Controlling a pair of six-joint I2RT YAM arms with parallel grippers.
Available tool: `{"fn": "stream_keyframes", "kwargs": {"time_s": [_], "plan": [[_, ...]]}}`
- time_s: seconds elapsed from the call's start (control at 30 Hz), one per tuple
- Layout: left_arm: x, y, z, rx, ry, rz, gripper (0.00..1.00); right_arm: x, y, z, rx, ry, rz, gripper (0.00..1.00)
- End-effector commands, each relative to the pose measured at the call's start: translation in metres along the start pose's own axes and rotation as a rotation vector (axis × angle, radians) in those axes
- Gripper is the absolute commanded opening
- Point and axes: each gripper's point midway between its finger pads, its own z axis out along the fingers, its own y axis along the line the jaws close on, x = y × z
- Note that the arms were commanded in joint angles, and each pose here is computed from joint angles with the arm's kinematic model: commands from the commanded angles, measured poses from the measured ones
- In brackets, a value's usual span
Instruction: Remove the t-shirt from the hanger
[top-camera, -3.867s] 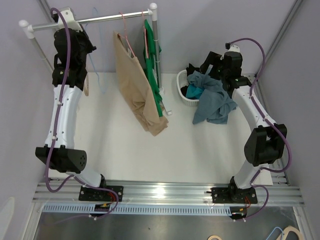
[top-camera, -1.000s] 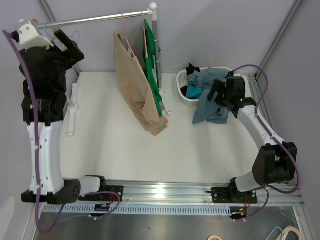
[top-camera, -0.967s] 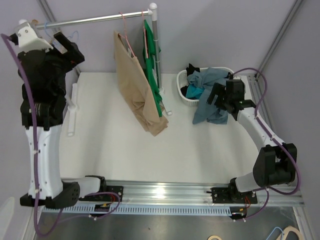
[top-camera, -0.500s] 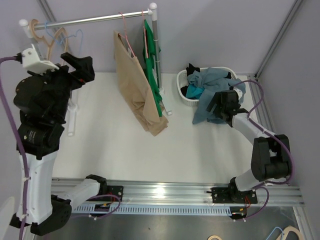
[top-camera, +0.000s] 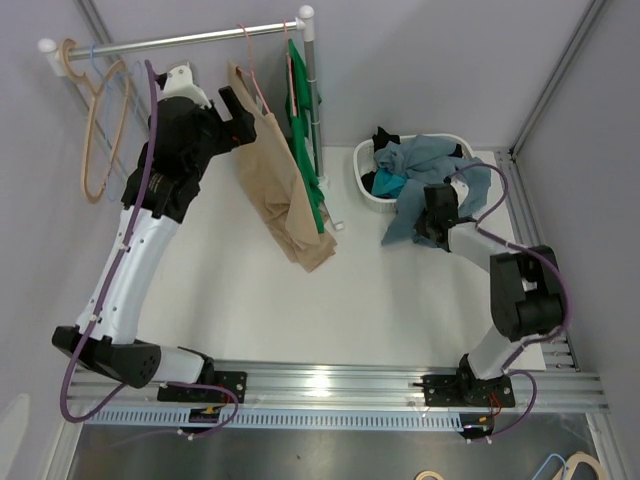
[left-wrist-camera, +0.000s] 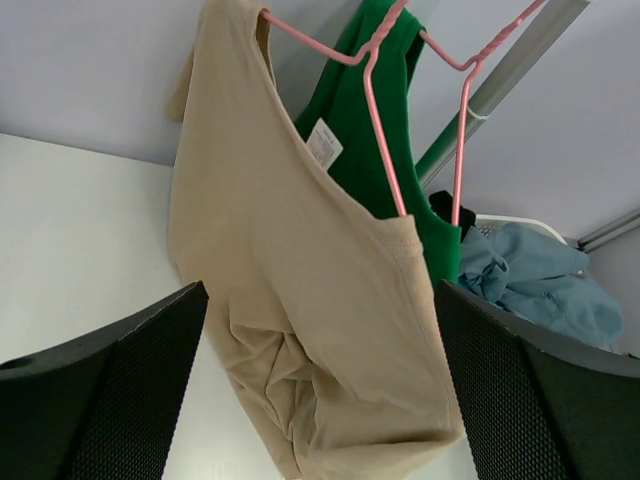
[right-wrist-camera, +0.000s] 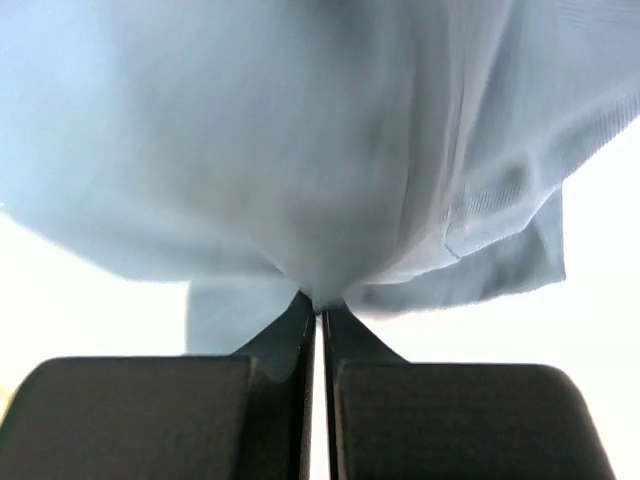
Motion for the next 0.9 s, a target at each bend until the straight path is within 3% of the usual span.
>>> {"fn": "stream_keyframes", "kwargs": {"time_s": [0.0,0.07,0.13,0.2,0.27,0.5,0.53,0.6,0.63,0.67,0.7,0.77,0.87], "plan": [[-0.057,-0.021,-0.012,0.059,-0.153,-0.031,0.99,-0.042,0.031,-0.060,-0.100,-0.150,-0.024,0.00],[-0.050,-0.020,0.005,0.037,-0.125,-0.004,0.99,-0.069,0.050,-0.097,-0.184,-0.209,-0.023,0.00],[-0.073,-0.024,0.006,0.024,-0.170,0.001,1.00,-0.111,0.067,-0.127,-0.237,-0.277,-0.028,0.00],[-0.083,-0.025,0.018,0.003,-0.185,0.022,1.00,-0.136,0.080,-0.134,-0.260,-0.284,-0.047,0.00],[-0.092,-0.028,0.025,-0.001,-0.210,0.031,1.00,-0.192,0.099,-0.152,-0.324,-0.355,-0.042,0.00],[-0.092,-0.043,0.074,0.017,-0.216,0.059,0.99,-0.276,0.124,-0.086,-0.412,-0.442,-0.019,0.00],[-0.088,-0.043,0.085,0.012,-0.212,0.069,0.99,-0.264,0.127,-0.047,-0.419,-0.374,-0.027,0.00],[-0.081,-0.042,0.096,0.006,-0.201,0.079,1.00,-0.287,0.130,-0.036,-0.431,-0.374,-0.033,0.00],[-0.076,-0.042,0.107,0.004,-0.199,0.090,1.00,-0.267,0.126,0.009,-0.398,-0.295,-0.038,0.00],[-0.072,-0.042,0.112,0.002,-0.195,0.095,0.99,-0.249,0.118,0.025,-0.356,-0.199,-0.052,0.22],[-0.070,-0.042,0.116,0.001,-0.196,0.098,0.99,-0.278,0.127,0.009,-0.378,-0.245,-0.051,0.43],[-0.060,-0.041,0.130,-0.007,-0.182,0.108,1.00,-0.259,0.113,0.038,-0.293,-0.169,-0.045,0.80],[-0.059,-0.042,0.139,-0.007,-0.190,0.111,0.98,-0.229,0.096,0.046,-0.246,-0.109,-0.052,0.85]]}}
